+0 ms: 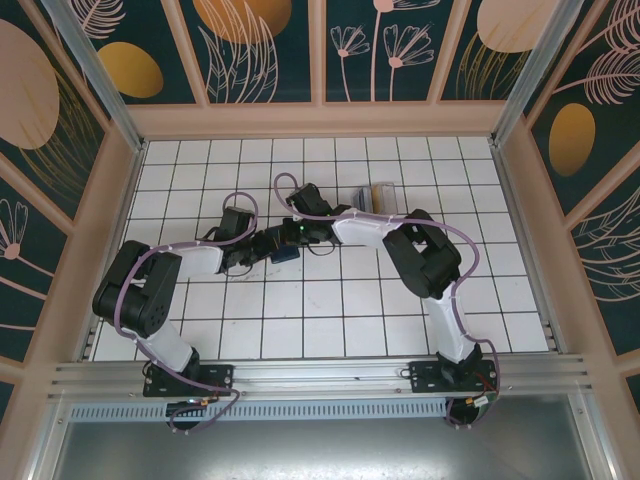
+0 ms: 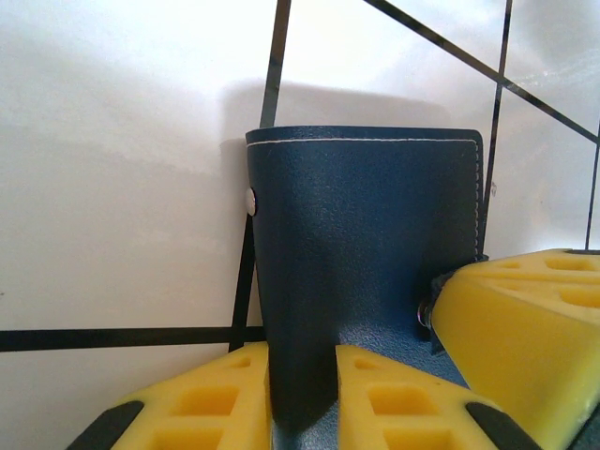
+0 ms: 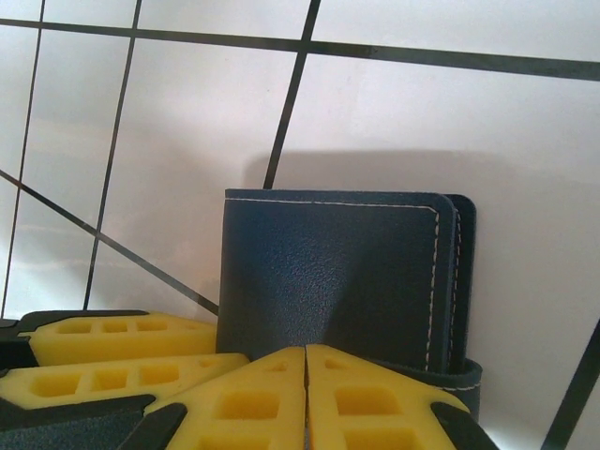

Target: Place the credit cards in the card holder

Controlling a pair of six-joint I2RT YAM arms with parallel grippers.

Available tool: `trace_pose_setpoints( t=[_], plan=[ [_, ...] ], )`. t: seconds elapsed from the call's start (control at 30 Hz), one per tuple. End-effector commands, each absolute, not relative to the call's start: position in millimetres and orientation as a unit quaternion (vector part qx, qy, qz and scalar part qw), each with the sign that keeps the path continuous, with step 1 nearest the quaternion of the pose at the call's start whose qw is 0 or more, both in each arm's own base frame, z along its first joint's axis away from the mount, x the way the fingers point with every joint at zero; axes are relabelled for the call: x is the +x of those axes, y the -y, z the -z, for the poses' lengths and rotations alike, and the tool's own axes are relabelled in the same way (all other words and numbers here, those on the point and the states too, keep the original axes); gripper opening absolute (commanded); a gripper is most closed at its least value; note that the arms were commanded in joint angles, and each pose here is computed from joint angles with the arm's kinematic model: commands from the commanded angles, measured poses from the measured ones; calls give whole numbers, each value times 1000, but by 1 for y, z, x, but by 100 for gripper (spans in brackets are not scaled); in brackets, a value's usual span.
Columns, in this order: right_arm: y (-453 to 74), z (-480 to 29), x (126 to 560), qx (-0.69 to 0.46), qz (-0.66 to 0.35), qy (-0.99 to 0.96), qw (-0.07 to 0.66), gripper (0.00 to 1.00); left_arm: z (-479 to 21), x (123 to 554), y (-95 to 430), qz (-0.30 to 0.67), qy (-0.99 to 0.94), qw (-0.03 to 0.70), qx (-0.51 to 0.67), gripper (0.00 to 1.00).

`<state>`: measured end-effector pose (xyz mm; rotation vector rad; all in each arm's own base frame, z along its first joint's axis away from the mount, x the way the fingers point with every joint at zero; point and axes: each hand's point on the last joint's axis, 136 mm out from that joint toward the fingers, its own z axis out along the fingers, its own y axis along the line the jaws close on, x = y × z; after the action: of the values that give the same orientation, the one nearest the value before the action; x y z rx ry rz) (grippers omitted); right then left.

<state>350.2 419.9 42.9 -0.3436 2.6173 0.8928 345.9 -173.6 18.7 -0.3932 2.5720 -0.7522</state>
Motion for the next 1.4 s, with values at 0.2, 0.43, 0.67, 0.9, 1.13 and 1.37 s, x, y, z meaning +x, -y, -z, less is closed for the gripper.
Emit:
trace_pose_setpoints(
  t=[0.2,0.43,0.67,0.9,1.13,1.37],
  plan=[
    [-387,29,310,-111,-259,-953,112,8,20,320,148,201,-950,166,-170,22],
    [-365,51,291,-98,-244,-959,101,7,9,324,151,222,-944,176,-170,22],
    [-384,-52,336,-107,-278,-930,215,27,-49,343,144,247,-920,244,-180,23],
    [-359,-176,355,-100,-285,-877,372,55,-170,358,115,232,-869,400,-179,53],
    [-236,-281,333,-41,-192,-781,593,99,-276,340,97,254,-785,545,-148,98],
    [-102,-306,288,40,-124,-680,721,99,-311,318,77,224,-718,649,-112,99]
  ],
)
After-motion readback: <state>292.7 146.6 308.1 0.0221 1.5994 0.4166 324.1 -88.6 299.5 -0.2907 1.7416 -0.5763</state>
